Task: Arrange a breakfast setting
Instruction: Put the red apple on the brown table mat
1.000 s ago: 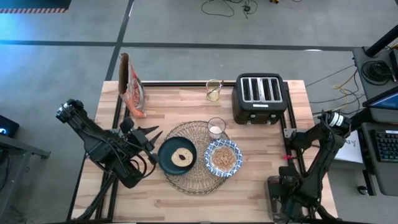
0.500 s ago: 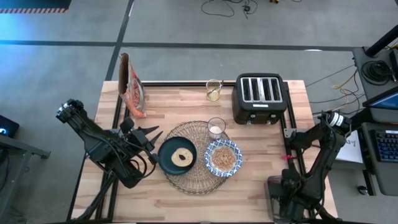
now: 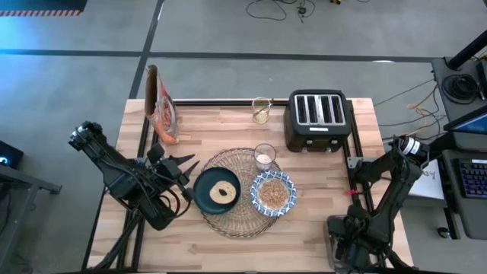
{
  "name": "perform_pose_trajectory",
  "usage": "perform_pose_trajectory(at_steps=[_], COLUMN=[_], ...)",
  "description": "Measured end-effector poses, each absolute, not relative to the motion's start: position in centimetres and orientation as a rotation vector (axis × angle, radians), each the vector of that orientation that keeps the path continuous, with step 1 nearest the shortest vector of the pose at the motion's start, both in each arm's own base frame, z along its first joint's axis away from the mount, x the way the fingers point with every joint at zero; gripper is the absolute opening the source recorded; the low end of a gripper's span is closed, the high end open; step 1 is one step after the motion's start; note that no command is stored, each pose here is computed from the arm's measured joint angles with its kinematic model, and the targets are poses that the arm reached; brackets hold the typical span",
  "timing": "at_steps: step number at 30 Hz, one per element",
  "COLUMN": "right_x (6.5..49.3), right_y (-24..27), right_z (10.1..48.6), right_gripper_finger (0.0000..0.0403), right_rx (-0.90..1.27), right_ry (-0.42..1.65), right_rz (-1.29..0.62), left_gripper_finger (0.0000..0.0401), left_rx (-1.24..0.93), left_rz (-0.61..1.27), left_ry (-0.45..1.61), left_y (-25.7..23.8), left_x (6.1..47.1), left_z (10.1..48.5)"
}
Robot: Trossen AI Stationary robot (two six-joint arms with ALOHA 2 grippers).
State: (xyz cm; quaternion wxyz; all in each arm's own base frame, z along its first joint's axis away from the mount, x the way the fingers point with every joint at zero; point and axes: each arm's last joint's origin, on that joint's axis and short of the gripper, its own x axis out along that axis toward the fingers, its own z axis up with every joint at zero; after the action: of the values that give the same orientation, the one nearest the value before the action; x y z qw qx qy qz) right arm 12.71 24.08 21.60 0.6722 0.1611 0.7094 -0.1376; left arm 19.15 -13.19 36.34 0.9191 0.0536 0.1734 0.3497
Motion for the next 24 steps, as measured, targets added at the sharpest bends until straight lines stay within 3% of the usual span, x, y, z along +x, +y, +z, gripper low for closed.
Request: perform_pose_trajectory(at_steps=[24], right_x=[12.2], right_y=[22.1], right_z=[18.2], right_gripper_finger=[0.0203], right_rx=[0.231], right_ry=[1.458], right_rz=[-0.39], left_gripper_finger=[0.0088], left_rx=[0.106], left_rz=[0.705], left_ry=[0.384], left_y=[-13.2], left_x=[19.2], left_z=[36.2])
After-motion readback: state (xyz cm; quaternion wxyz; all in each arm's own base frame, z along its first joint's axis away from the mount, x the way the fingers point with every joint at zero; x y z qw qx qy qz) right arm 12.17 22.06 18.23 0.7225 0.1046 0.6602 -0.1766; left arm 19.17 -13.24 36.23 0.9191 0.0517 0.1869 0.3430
